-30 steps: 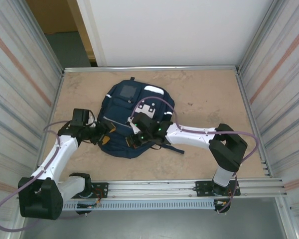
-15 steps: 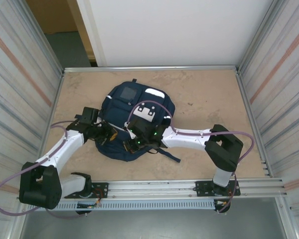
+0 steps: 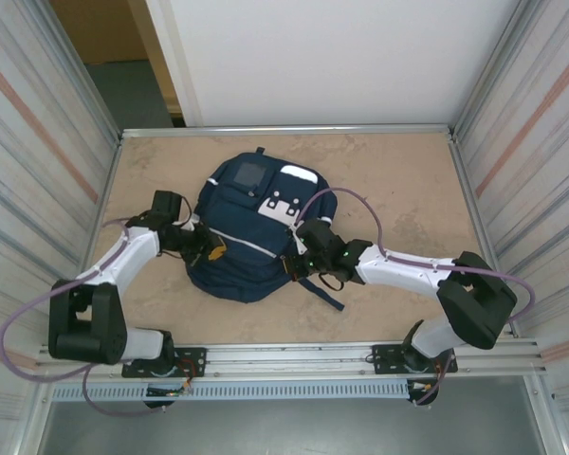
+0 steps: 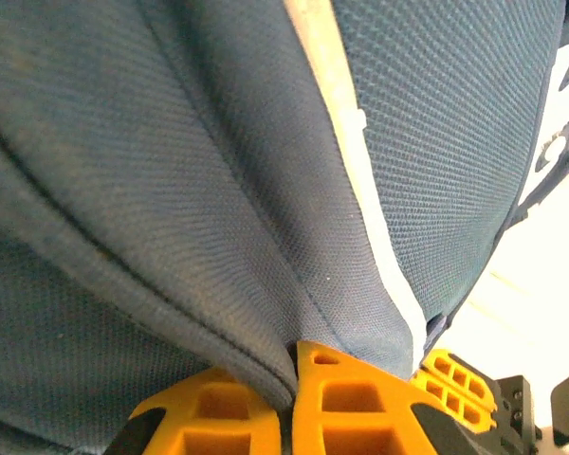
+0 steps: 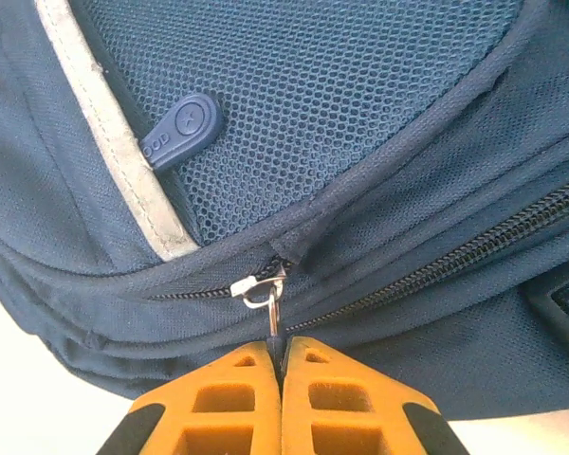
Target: Pack the student bag
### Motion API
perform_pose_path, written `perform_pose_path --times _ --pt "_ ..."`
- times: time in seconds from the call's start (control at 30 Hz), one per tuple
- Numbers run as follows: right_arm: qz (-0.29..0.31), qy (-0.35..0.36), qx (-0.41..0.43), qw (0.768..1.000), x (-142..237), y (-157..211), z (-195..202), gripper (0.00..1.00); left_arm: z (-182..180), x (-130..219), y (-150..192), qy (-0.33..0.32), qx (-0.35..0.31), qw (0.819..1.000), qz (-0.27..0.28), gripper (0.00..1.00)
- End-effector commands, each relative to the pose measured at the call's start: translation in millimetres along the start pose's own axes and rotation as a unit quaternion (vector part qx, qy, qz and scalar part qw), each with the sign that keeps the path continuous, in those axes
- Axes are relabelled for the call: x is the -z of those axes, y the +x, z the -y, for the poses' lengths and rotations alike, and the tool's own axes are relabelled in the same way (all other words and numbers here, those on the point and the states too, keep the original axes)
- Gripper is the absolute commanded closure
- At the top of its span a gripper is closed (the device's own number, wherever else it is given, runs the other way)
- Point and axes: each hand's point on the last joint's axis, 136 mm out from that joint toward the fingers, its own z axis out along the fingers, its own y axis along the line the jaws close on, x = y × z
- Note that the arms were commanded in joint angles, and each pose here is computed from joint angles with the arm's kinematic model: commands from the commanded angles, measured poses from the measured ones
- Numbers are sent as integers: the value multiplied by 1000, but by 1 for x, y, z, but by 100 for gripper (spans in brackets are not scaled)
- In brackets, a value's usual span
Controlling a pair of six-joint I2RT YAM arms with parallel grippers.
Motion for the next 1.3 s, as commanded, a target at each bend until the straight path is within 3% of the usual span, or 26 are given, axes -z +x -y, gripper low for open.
perform_pose_path --times 0.0,0.17,0.4,0.47,0.5,0.53,0.63,0.67,0.7,0.83,0.87,0.9,1.0,1.1,1.27 --pt "-14 95 15 995 -7 0 55 100 11 8 -11 7 -62 998 -7 100" --pt "-11 86 35 996 -26 -23 63 100 7 2 -8 2 -75 996 -39 100" --pt "-7 114 -28 993 -19 -32 106 80 6 -11 4 31 -77 993 -80 100" --pt "3 119 -48 992 -8 -35 113 70 11 -16 10 42 -78 992 -88 100" --pt "10 119 -54 991 -2 -36 116 64 17 -18 14 48 -83 991 -94 90" --pt "19 119 -62 991 6 -39 119 58 23 -22 21 56 -89 989 -103 72" --pt "47 132 -86 986 35 -47 128 46 49 -28 43 81 -108 985 -107 63" --pt "61 145 -98 983 48 -50 134 10 61 -28 51 91 -122 983 -102 61" --pt "72 152 -107 980 60 -51 138 1 72 -28 58 99 -134 981 -96 60" --pt "157 234 -157 946 121 -51 173 1 121 -16 82 114 -222 967 -44 52" --pt "182 260 -156 935 139 -50 182 1 131 -9 87 113 -258 959 -25 39" --pt "198 277 -151 928 153 -50 186 1 138 -3 91 113 -294 949 -9 3" --pt "244 325 -133 904 196 -46 196 1 150 25 101 120 -398 909 42 1" --pt "268 356 -81 892 214 -36 205 1 148 55 94 114 -461 870 129 1" --pt "317 372 -51 871 211 -12 223 1 106 72 48 29 -559 762 325 1"
